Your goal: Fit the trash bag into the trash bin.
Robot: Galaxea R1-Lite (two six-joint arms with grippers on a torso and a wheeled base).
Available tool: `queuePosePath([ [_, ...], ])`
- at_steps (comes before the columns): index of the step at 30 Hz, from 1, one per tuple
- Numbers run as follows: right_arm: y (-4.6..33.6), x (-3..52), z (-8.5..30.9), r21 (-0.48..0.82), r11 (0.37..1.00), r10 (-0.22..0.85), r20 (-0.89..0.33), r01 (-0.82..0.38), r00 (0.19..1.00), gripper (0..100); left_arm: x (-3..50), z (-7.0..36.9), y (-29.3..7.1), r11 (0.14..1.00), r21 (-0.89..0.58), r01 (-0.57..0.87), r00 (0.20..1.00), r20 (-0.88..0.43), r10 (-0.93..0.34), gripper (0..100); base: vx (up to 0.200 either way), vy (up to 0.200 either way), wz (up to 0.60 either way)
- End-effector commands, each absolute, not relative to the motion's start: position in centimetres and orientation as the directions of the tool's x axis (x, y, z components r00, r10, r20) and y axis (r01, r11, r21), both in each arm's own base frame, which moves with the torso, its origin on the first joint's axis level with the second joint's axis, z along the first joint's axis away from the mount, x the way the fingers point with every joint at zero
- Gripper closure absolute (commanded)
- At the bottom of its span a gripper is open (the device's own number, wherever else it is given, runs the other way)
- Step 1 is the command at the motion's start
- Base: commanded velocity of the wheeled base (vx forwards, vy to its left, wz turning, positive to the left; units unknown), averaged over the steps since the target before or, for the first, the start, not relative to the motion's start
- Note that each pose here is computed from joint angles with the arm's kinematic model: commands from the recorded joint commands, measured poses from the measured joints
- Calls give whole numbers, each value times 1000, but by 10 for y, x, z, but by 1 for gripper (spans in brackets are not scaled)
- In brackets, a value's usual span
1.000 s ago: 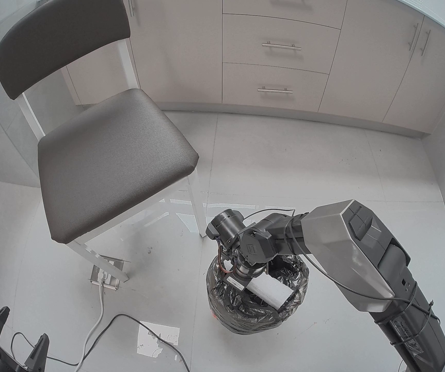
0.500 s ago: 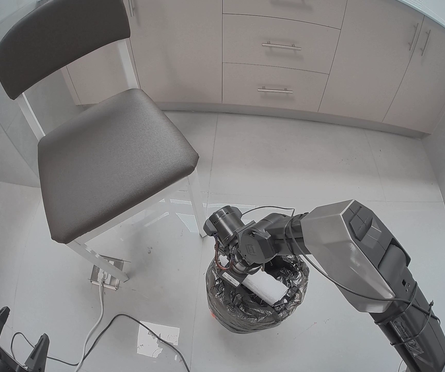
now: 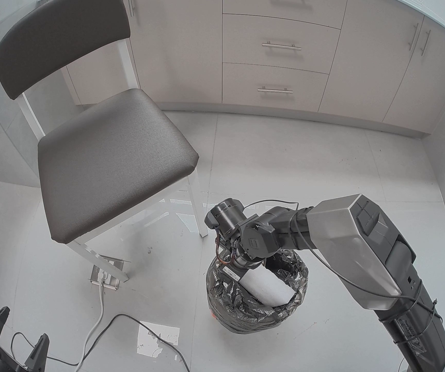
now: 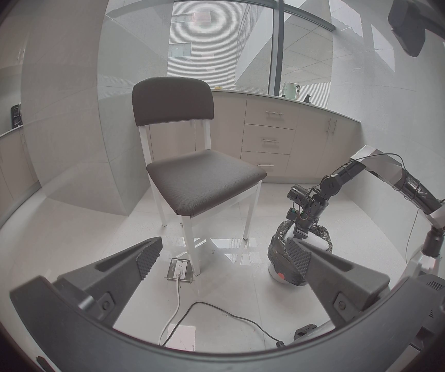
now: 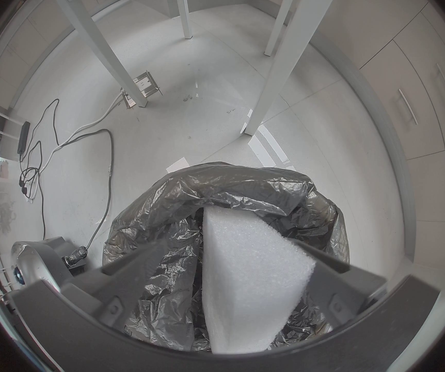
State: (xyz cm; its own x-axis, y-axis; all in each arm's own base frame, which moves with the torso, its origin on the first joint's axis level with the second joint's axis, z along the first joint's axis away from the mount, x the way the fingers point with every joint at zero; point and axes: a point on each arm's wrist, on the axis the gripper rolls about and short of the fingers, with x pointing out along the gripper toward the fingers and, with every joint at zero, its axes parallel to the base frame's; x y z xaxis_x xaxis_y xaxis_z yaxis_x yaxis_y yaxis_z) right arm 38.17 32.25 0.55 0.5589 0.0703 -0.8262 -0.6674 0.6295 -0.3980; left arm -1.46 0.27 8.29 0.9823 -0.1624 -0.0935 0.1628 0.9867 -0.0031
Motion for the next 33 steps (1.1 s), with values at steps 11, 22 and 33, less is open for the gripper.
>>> queuePosePath([
  [11,299,394,59,-410,685,82,-777,-602,624,0,-14,78,3,987,-4,163,980,-112,-162,0,0,0,0],
  [22,298,393,69,-409,694,90,-767,-593,635,100,-14,78,3,987,-4,163,980,-112,-162,0,0,0,0],
  [33,310,386,56,-405,677,94,-780,-615,618,100,-14,78,3,987,-4,163,980,-112,-162,0,0,0,0],
])
